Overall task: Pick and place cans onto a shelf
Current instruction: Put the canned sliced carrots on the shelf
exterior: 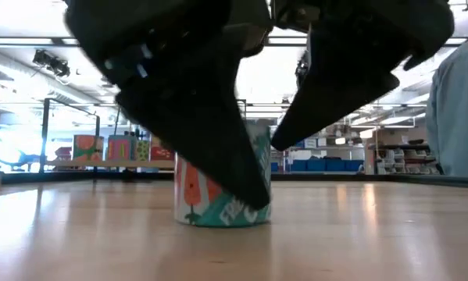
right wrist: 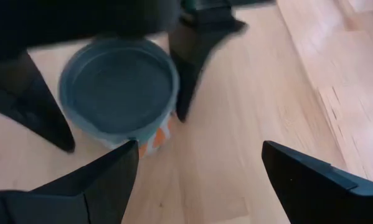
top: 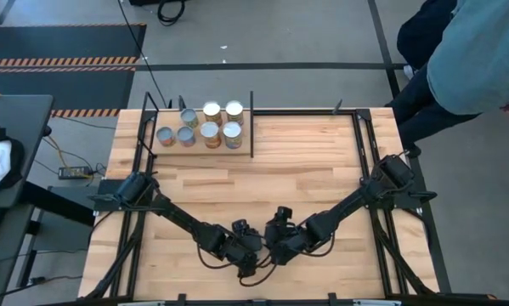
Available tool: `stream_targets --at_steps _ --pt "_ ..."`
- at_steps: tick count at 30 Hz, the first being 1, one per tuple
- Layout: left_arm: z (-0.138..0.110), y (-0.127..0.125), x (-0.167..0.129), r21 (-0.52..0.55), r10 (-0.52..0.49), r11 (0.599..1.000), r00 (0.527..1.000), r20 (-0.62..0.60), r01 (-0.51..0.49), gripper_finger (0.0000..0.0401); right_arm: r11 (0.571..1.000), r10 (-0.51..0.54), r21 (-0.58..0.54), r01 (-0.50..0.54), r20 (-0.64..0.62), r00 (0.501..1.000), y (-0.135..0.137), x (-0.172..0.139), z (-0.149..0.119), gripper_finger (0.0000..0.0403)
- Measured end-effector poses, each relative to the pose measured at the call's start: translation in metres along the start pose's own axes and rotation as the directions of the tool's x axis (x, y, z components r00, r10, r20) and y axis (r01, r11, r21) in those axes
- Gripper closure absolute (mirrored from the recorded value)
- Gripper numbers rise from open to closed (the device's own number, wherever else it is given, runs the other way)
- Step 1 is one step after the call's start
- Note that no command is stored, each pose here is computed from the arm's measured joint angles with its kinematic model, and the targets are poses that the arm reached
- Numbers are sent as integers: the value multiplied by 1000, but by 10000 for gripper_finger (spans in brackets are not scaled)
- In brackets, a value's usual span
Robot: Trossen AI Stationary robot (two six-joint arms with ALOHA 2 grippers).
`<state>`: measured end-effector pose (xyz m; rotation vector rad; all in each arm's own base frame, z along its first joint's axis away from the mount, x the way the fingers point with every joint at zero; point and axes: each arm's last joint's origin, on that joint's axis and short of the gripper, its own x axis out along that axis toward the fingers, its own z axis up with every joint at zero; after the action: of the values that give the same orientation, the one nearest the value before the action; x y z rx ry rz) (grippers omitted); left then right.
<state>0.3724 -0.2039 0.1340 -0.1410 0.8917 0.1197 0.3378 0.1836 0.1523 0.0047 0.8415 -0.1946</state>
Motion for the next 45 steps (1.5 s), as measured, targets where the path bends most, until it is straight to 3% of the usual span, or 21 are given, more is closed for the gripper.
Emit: stream_targets --at_steps 6,12,16,19,25,31,38,42,45 --pt "-2 1 -3 -132 -14 991 999 -52 7 15 999 31 36 -30 -43 999 5 -4 -6 55" --pt "1 -2 -4 -142 -3 990 1000 8 4 38 972 162 189 -138 -123 979 16 -12 -13 55" --pt "2 0 -3 -145 -4 989 1000 4 5 78 960 210 230 -162 -206 956 22 -26 -21 55" --pt "2 2 -3 -141 -2 990 1000 -15 0 118 959 221 232 -161 -261 940 18 -43 -22 55" --pt "17 28 -23 -39 55 998 995 -80 -58 120 970 211 184 -162 -295 932 -18 -88 -2 56" --pt "54 100 -93 116 157 984 971 -182 -137 120 980 194 74 -185 -154 969 -89 -119 41 56" --pt "89 199 -188 84 232 970 972 -36 -229 120 982 158 112 -155 -23 987 -196 -139 69 56" --pt "82 270 -222 39 344 939 933 -103 -342 120 996 77 48 -79 41 996 -235 -151 72 56" --pt "71 322 -243 -73 370 921 919 -136 -382 120 998 56 10 -56 58 997 -255 -156 71 56"
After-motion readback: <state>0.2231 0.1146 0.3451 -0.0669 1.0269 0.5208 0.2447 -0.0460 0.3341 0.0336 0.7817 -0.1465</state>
